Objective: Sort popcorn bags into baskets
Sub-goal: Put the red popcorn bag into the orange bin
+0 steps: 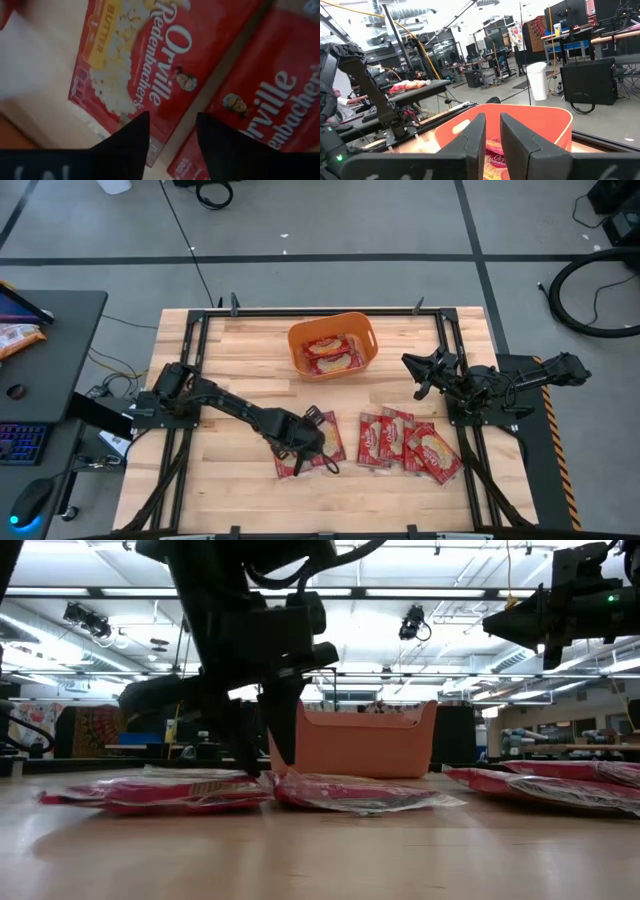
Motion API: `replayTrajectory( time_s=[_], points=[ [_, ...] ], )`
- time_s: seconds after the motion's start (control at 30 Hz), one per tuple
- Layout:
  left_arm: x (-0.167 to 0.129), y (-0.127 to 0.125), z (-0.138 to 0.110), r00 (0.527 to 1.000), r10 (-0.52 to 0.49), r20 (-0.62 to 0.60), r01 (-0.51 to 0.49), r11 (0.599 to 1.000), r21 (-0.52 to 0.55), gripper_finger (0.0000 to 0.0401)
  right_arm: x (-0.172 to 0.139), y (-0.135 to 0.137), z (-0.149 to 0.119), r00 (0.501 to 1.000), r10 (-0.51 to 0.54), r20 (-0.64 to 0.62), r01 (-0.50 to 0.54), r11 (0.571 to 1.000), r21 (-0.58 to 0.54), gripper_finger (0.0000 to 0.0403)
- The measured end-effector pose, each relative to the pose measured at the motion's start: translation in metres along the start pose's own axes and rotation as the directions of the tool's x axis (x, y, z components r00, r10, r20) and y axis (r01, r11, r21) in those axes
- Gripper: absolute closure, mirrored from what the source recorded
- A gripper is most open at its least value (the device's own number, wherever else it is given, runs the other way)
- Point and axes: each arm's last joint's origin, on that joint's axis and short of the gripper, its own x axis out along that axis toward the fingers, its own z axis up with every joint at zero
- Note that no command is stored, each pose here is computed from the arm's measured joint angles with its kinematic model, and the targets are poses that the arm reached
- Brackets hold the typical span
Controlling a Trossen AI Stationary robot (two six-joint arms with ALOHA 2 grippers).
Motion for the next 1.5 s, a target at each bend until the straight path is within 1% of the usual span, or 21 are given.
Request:
replayTrajectory(
  time_s=[0.17, 0.27, 0.37, 0.43, 0.5, 0.63, 0.73, 0.77, 0.87, 1.0, 1.07, 1.17, 1.27, 1.33, 1.4, 1.5],
  points=[
    [0.008, -0.005, -0.002, 0.999, 0.046, 0.014, -0.046, 0.998, 0.035, 0.0199, 0.000, 0.000, 0.000, 1.000, 0.000, 0.000, 0.000, 1.000, 0.000, 0.0341],
    [0.014, -0.008, -0.003, 0.995, 0.084, 0.049, -0.086, 0.995, 0.045, 0.0194, 0.000, 0.000, 0.000, 1.000, 0.000, 0.000, 0.000, 1.000, 0.000, 0.0341],
    [0.019, -0.010, -0.005, 0.990, 0.116, 0.086, -0.121, 0.991, 0.060, 0.0198, 0.000, 0.000, 0.000, 1.000, 0.000, 0.000, 0.000, 1.000, 0.000, 0.0341],
    [0.022, -0.011, -0.007, 0.987, 0.128, 0.102, -0.136, 0.988, 0.077, 0.0212, 0.000, 0.000, 0.000, 1.000, 0.000, 0.000, 0.000, 1.000, 0.000, 0.0341],
    [0.024, -0.013, -0.009, 0.986, 0.126, 0.107, -0.135, 0.988, 0.080, 0.0237, 0.000, 0.000, 0.000, 1.000, 0.000, 0.000, 0.000, 1.000, 0.000, 0.0341],
    [0.029, -0.015, -0.014, 0.987, 0.089, 0.132, -0.100, 0.992, 0.076, 0.0315, 0.000, 0.000, 0.000, 1.000, 0.000, 0.000, 0.000, 1.000, 0.000, 0.0341],
    [0.031, -0.017, -0.015, 0.987, 0.091, 0.133, -0.101, 0.993, 0.065, 0.0377, 0.000, 0.000, 0.000, 1.000, 0.000, 0.000, 0.000, 1.000, 0.000, 0.0341],
    [0.031, -0.017, -0.015, 0.987, 0.097, 0.132, -0.104, 0.993, 0.046, 0.0385, 0.000, 0.000, 0.000, 1.000, 0.000, 0.000, 0.000, 1.000, 0.000, 0.0341],
    [0.029, -0.014, -0.013, 0.982, 0.123, 0.146, -0.123, 0.992, -0.011, 0.0384, 0.000, 0.000, 0.000, 1.000, 0.000, 0.000, 0.000, 1.000, 0.000, 0.0341],
    [0.021, -0.011, -0.016, 0.979, 0.159, 0.129, -0.157, 0.987, -0.028, 0.0385, 0.000, 0.000, 0.000, 1.000, 0.000, 0.001, 0.000, 1.000, 0.000, 0.0341],
    [0.013, -0.006, -0.018, 0.972, 0.202, 0.117, -0.198, 0.979, -0.045, 0.0385, 0.000, 0.000, 0.000, 1.000, 0.000, 0.000, 0.000, 1.000, 0.000, 0.0341],
    [-0.004, 0.007, -0.021, 0.947, 0.307, 0.097, -0.299, 0.950, -0.090, 0.0386, 0.000, 0.000, 0.000, 1.000, 0.000, 0.000, 0.000, 1.000, 0.000, 0.0341],
    [-0.019, 0.016, -0.023, 0.911, 0.406, 0.069, -0.399, 0.912, -0.095, 0.0386, 0.000, 0.000, 0.000, 1.000, 0.000, 0.000, 0.000, 1.000, 0.000, 0.0341],
    [-0.028, 0.024, -0.023, 0.874, 0.482, 0.062, -0.474, 0.873, -0.110, 0.0386, 0.000, 0.000, 0.000, 1.000, 0.000, 0.000, 0.000, 1.000, 0.000, 0.0341],
    [-0.037, 0.034, -0.024, 0.832, 0.554, 0.024, -0.546, 0.826, -0.137, 0.0386, 0.000, 0.000, 0.000, 1.000, 0.000, 0.000, 0.000, 1.000, 0.000, 0.0341],
    [-0.045, 0.057, -0.029, 0.788, 0.613, -0.061, -0.611, 0.763, -0.212, 0.0386, 0.000, 0.000, 0.000, 1.000, 0.001, 0.001, -0.001, 1.000, 0.001, 0.0341]
  ],
)
